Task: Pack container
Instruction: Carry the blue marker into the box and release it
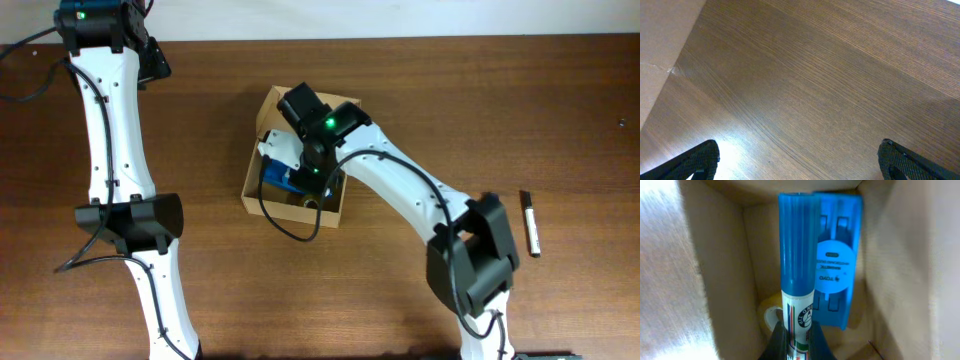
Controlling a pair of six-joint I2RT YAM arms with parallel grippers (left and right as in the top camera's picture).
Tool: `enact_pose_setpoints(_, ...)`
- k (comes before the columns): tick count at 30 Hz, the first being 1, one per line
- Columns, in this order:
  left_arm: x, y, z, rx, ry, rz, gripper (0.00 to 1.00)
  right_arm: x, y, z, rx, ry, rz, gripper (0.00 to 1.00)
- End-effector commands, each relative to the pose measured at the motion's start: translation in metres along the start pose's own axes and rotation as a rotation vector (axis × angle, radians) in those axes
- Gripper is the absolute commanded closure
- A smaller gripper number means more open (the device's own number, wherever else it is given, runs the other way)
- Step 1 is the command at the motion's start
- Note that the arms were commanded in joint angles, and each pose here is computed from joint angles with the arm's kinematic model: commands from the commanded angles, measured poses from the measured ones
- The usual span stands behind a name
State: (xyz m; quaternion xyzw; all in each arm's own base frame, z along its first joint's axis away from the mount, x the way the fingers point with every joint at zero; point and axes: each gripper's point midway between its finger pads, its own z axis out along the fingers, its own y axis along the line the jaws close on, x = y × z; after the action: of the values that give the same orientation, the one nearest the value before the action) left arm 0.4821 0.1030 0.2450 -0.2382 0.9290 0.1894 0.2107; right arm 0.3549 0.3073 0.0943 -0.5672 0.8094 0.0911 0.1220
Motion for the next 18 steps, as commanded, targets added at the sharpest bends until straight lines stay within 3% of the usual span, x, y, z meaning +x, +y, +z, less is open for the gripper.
enact_pose_setpoints(1, -0.006, 0.009, -0.019, 0.014, -0.042, -0.009, 0.0, -0.001, 0.003, 0.009, -0.014, 0.013, -0.026, 0.97)
enact_pose_setpoints(10, -0.006, 0.009, -0.019, 0.014, -0.042, -0.01, 0.0, 0.01, 0.01, 0.03, -0.054, 0.074, -0.019, 0.96)
enact_pose_setpoints(11, -0.006, 0.009, -0.019, 0.014, -0.042, -0.009, 0.0, 0.011, 0.01, 0.03, -0.051, 0.076, -0.016, 0.92)
enact_pose_setpoints(13, -0.006, 0.009, -0.019, 0.014, -0.042, -0.009, 0.0, 0.011, 0.009, 0.029, -0.048, 0.076, -0.015, 0.67)
enact_pose_setpoints(14, -0.006, 0.009, -0.019, 0.014, -0.042, -0.009, 0.0, 0.01, 0.008, 0.029, -0.043, 0.075, -0.012, 0.63)
enact_pose_setpoints(18, -0.006, 0.009, -0.019, 0.014, -0.042, -0.009, 0.0, 0.01, -0.011, 0.021, 0.061, 0.103, 0.031, 0.69)
